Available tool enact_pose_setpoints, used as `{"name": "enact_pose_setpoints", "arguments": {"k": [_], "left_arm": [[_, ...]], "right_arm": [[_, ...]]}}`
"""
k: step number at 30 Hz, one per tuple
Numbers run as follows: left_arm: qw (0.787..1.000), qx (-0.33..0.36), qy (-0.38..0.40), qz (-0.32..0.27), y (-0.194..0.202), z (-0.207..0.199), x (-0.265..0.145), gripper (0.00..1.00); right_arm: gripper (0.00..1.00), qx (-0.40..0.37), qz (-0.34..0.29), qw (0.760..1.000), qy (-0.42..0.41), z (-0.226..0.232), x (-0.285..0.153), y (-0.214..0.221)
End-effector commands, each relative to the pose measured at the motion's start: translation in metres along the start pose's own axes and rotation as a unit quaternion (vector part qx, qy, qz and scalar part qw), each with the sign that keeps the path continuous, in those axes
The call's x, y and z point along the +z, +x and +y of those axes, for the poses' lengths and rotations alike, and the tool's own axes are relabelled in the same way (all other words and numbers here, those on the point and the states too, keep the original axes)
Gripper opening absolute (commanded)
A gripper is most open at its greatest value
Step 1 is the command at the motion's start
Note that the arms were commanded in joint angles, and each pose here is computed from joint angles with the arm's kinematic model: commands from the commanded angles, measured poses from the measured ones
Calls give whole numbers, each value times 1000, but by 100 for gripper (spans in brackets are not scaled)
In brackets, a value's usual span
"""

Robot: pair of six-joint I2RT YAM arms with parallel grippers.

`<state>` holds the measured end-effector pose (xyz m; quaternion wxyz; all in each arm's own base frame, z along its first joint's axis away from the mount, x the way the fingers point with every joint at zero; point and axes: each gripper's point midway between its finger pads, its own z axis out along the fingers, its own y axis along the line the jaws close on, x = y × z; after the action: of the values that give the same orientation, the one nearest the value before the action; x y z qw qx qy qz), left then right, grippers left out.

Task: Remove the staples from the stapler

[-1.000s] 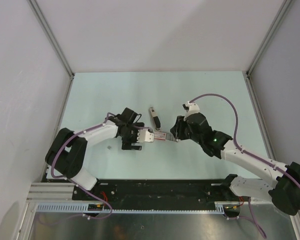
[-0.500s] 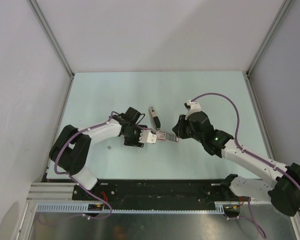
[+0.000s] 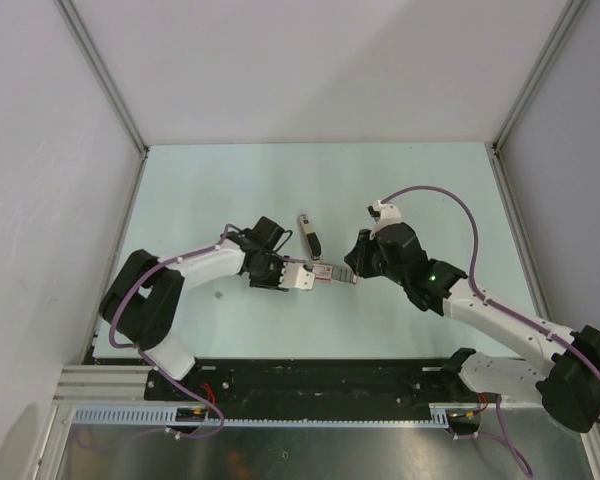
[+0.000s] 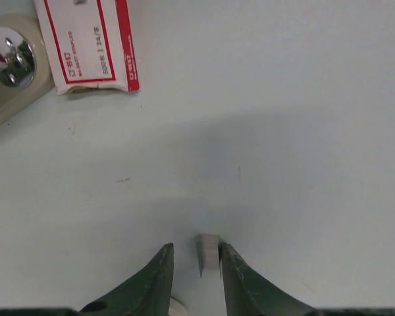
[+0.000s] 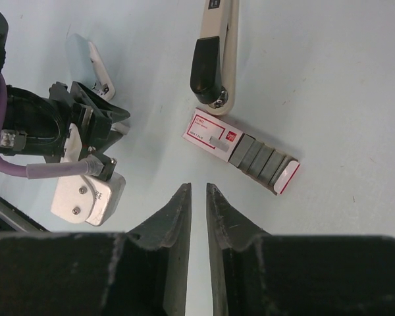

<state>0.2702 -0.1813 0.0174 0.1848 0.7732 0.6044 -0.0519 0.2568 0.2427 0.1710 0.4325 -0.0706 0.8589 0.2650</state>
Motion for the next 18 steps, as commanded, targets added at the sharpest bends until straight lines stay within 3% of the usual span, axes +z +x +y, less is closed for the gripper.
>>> {"name": "enact_pose_setpoints", "arguments": {"k": [1,18], "left_arm": [[1000,3,7,0,-5,-4,5,38],[999,-36,22,31,5,-18,9,1]], "right_arm": [[18,0,-16,1000,-11,4,-1,-8],[11,0,-17,1000,-9,3,-4,-8]]}}
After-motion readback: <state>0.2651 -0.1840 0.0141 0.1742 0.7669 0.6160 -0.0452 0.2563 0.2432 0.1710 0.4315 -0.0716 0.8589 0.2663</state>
